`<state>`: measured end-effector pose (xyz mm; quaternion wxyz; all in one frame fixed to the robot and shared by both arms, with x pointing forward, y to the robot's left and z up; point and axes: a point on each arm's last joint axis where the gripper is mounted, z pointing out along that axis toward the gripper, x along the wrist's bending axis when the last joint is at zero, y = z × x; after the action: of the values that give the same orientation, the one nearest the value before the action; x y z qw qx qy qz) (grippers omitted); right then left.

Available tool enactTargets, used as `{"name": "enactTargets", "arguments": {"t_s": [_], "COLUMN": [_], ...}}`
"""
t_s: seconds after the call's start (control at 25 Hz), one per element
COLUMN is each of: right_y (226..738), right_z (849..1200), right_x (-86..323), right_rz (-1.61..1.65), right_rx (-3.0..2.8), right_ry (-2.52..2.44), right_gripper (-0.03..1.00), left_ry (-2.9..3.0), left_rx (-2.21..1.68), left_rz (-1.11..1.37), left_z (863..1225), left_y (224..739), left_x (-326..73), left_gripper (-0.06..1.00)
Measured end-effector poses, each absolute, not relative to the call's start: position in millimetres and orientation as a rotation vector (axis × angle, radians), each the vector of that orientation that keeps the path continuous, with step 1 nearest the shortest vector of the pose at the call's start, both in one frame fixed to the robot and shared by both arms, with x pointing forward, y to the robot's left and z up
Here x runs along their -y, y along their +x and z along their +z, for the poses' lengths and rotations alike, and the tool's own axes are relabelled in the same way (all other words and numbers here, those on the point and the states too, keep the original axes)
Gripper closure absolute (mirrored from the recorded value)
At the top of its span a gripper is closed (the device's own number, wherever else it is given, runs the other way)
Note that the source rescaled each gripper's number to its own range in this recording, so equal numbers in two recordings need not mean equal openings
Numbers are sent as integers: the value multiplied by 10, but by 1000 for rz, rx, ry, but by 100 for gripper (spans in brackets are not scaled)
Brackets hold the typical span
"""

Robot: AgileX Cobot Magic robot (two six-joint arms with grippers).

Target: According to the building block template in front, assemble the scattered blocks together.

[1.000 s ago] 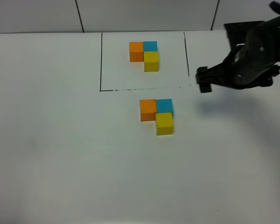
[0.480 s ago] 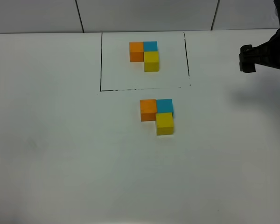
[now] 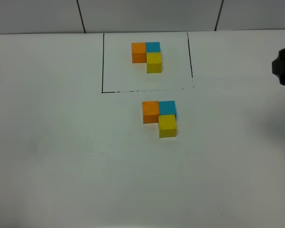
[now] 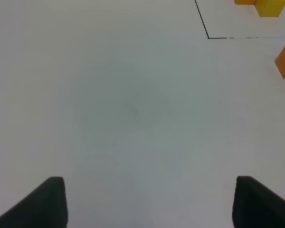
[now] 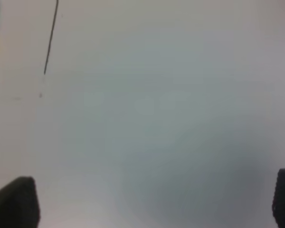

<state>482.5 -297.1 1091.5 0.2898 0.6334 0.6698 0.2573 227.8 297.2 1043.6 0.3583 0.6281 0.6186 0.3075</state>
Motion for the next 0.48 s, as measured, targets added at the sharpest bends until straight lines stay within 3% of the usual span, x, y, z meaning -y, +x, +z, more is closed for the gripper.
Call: {"name": "enactTargets", "arguments": {"t_s": [0.48], "right_y": [3347], "right_z": [10980], "right_x": [2956], "right_rz": [824], "right_rx": [-1728], "right_ry": [1623], "right_gripper": [-3], "left_ry": [1620], "left_rx": [-1596], "left_rz": [793], "left_z": [10436], "left_y": [2278], "left_x": [-2972], "left_gripper": [40]}}
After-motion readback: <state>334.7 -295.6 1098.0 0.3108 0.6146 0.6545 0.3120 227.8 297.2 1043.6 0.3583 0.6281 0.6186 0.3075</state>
